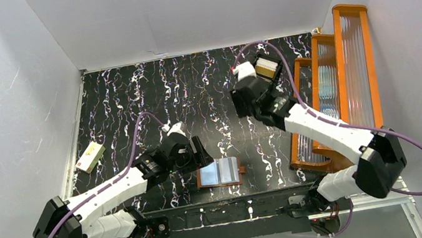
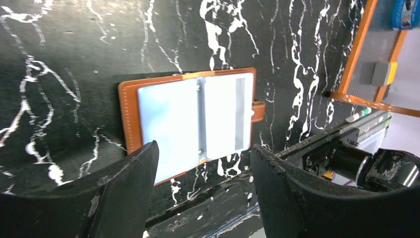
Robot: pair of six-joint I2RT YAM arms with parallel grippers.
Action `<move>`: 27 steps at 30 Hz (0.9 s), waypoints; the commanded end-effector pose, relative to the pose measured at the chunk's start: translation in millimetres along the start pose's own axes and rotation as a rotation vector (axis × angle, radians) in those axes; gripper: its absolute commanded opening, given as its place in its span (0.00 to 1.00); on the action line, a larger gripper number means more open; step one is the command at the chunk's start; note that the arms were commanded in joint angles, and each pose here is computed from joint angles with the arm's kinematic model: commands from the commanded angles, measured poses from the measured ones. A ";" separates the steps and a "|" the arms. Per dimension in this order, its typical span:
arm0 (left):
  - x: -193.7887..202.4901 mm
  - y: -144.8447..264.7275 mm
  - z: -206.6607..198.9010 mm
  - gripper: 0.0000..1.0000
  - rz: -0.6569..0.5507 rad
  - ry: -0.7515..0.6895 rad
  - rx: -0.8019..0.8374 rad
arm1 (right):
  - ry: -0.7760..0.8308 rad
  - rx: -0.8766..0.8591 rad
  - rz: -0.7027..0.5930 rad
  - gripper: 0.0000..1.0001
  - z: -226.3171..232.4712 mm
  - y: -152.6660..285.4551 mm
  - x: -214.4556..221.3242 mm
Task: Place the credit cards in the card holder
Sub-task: Pick up the credit card from the storage box.
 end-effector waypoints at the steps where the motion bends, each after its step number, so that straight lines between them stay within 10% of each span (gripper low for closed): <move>1: -1.0 10.2 20.5 0.66 0.002 -0.006 -0.058 | 0.228 0.188 -0.110 0.60 -46.8 -21.4 -57.1; 27: -5.3 23.6 16.8 0.66 0.055 -0.005 0.053 | 0.650 0.261 0.076 0.62 -190.8 -216.6 -95.1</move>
Point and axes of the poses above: each gripper's point midway between its finger pads, its own y axis back along the fingers, its own z axis along the line the jaws close on, x = y × z, the point moved 5 cm from there along y, back along the fingers, and after that the axes turned 2 degrees about -y, right-handed, at the moved point
